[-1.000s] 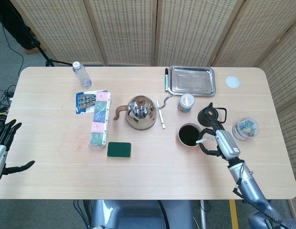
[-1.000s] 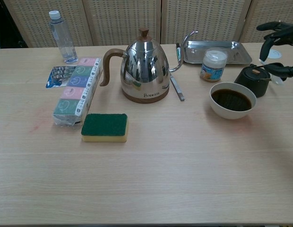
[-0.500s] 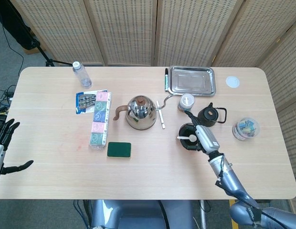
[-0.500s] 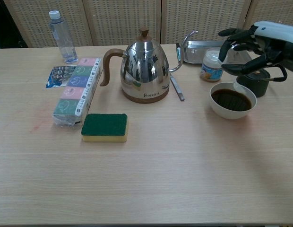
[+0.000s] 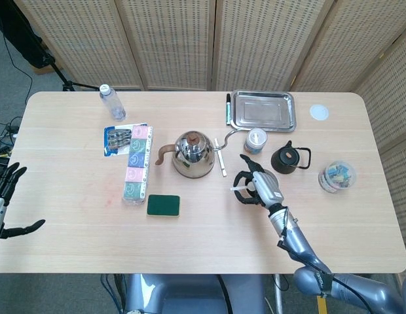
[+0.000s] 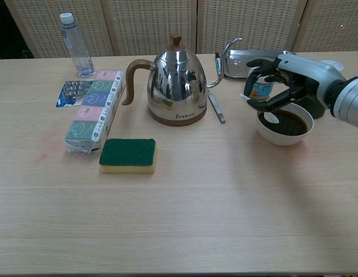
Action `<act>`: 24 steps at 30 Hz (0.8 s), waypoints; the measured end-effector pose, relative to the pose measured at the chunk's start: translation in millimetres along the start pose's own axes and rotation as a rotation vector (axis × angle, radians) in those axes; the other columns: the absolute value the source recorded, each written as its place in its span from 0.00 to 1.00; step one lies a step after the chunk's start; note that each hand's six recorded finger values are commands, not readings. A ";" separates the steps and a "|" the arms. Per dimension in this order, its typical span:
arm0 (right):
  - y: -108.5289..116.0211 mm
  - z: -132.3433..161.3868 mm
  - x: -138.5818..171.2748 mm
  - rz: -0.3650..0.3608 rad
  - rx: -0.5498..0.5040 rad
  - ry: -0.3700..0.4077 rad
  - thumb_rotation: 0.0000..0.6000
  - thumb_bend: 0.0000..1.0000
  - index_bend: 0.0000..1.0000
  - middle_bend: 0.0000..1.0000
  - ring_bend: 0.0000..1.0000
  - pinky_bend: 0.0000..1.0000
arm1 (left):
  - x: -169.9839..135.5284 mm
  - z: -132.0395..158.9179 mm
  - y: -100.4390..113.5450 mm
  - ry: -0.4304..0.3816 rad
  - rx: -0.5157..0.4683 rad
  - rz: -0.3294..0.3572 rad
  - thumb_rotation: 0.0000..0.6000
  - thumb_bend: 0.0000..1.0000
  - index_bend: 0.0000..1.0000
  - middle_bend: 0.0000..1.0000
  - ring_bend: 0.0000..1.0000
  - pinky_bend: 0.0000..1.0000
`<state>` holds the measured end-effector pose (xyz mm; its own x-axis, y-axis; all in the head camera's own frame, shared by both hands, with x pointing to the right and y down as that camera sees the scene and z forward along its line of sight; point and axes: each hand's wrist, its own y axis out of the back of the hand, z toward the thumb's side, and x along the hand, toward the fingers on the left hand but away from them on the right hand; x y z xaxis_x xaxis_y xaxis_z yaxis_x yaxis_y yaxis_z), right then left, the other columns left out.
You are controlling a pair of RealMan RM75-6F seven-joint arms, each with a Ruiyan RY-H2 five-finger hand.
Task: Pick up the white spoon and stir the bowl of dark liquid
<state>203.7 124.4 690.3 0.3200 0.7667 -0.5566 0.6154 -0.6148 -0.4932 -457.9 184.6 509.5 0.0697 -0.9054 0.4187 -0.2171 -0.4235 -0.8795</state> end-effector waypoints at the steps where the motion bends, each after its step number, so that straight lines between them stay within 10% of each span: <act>1: -0.4 -1.6 -0.8 0.000 0.001 -0.003 1.00 0.47 0.58 0.00 0.00 0.00 | 0.3 0.2 -0.4 0.000 0.001 -0.001 0.82 0.00 0.00 0.00 0.00 0.00; 24: -7.5 -27.4 -20.6 0.001 0.006 -0.068 1.00 0.47 0.58 0.00 0.00 0.00 | 4.3 -0.7 -3.8 0.017 0.011 -0.011 0.82 0.00 0.00 0.00 0.00 0.00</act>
<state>212.2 118.3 723.8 0.2712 0.7517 -0.6012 0.6105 -0.6172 -0.4963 -457.4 182.3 514.8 0.0552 -0.9000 0.4323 -0.2053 -0.4339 -0.8772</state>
